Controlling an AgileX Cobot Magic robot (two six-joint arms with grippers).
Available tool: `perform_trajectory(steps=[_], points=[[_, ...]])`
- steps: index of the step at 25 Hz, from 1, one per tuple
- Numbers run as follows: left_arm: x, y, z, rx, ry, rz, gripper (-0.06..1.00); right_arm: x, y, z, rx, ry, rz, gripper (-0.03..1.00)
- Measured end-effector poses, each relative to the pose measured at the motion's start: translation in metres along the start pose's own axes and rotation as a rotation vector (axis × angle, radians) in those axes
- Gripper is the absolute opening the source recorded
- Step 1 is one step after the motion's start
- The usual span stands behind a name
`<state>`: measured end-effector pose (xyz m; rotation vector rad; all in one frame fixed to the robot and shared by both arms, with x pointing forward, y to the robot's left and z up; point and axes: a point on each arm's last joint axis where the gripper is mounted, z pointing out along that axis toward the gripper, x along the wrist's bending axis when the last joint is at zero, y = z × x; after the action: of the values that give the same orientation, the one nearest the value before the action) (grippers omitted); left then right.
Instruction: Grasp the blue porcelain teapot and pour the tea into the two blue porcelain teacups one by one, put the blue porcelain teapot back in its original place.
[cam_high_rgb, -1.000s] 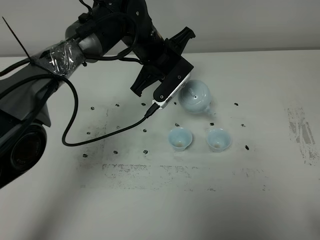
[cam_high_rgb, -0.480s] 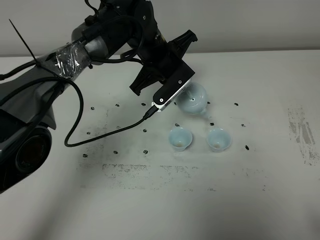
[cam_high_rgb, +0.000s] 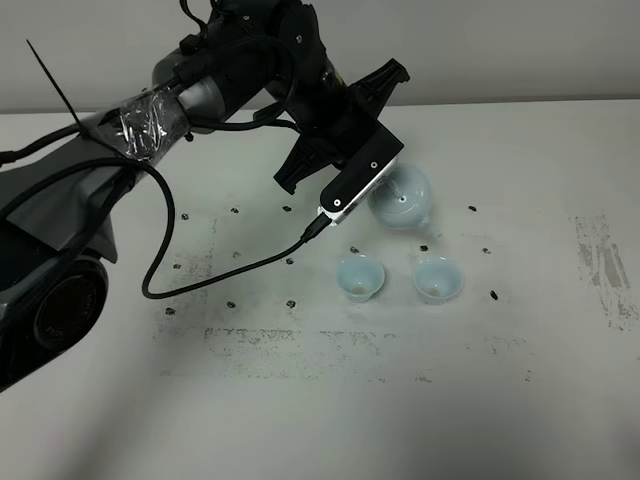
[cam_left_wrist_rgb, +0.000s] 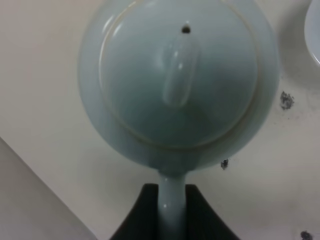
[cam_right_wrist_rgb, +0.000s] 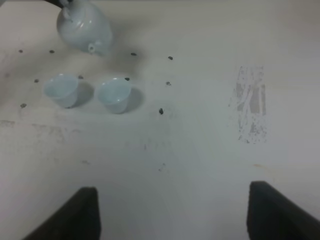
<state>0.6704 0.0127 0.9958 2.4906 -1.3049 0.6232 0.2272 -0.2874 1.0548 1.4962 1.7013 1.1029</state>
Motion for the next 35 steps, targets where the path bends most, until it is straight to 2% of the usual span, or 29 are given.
perform_trajectory(steps=[14, 23, 35], points=[[-0.002, -0.003, -0.001, -0.019, -0.005, -0.017, 0.01, 0.0, 0.0, 0.0, 0.0, 0.0, 0.003, 0.59], [-0.004, -0.007, 0.001, 0.023, -0.025, 0.008, 0.01, 0.0, 0.0, 0.0, 0.0, 0.0, 0.004, 0.59], [0.002, -0.007, 0.011, 0.081, 0.031, 0.04, 0.01, 0.0, 0.0, 0.0, 0.0, 0.0, 0.004, 0.59]])
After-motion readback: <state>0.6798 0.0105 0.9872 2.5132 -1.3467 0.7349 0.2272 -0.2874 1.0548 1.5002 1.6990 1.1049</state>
